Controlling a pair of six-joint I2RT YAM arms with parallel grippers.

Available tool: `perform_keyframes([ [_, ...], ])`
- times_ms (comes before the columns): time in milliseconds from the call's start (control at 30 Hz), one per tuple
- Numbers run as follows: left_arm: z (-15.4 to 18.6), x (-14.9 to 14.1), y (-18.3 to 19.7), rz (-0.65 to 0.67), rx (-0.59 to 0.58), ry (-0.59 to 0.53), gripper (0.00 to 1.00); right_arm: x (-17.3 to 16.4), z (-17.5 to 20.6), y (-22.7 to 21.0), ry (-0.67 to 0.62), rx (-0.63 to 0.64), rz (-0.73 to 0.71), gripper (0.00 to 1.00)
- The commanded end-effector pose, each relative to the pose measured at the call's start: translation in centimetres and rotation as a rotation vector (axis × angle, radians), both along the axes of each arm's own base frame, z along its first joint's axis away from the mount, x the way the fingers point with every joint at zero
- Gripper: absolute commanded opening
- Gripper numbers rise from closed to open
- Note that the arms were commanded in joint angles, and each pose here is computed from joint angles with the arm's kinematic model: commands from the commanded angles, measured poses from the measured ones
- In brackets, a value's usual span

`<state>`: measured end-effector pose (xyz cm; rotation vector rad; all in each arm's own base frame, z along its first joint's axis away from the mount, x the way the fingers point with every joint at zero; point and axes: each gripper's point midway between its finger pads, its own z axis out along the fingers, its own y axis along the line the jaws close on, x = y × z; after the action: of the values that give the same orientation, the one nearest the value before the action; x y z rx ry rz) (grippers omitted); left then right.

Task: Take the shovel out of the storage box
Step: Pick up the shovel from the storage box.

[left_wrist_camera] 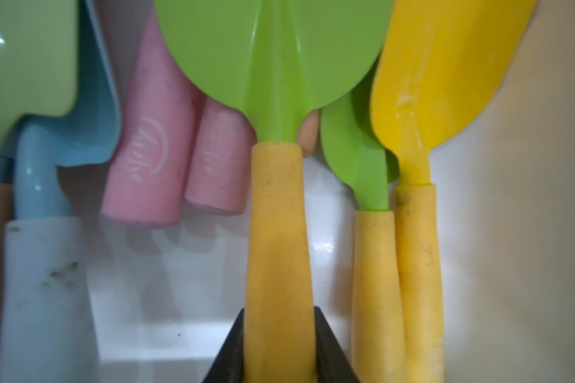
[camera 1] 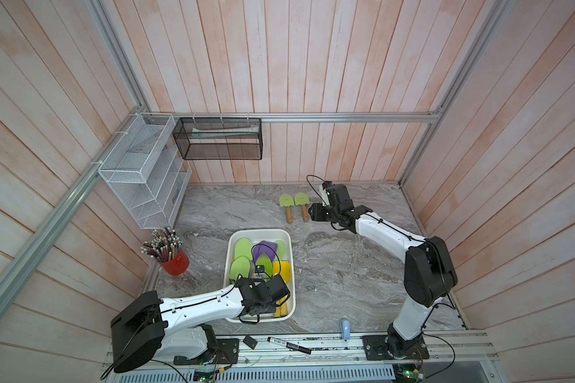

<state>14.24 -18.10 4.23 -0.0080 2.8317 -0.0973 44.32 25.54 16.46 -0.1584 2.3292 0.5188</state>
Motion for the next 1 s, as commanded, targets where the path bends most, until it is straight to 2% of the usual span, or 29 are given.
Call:
perform_keyframes([
  [0, 0.8, 0.4, 0.1, 0.004, -0.004, -0.034, 0.22, -0.2, -1.0, 0.4, 0.012, 0.001, 0.006, 0.56],
  [133, 2.1, 0.3, -0.5, -0.006, -0.040, -0.037, 0.17, -0.6, -0.5, 0.4, 0.002, 0.010, 0.009, 0.56],
  [400, 6.0, 2.0, -1.1, -0.015, -0.164, -0.102, 0.16, -2.7, 2.2, 1.2, -0.040, 0.084, 0.043, 0.56],
  [500, 7.9, 3.6, -1.4, -0.019, -0.279, -0.148, 0.16, -3.8, 3.3, 1.5, -0.055, 0.133, 0.063, 0.56],
  [700, 12.4, 7.4, -1.5, -0.024, -0.634, -0.241, 0.16, -6.9, 5.6, 3.0, -0.048, 0.318, 0.152, 0.62],
  [967, 15.1, 11.1, -0.6, -0.055, -0.952, -0.287, 0.16, -11.2, 7.4, 6.4, -0.001, 0.576, 0.331, 0.69],
])
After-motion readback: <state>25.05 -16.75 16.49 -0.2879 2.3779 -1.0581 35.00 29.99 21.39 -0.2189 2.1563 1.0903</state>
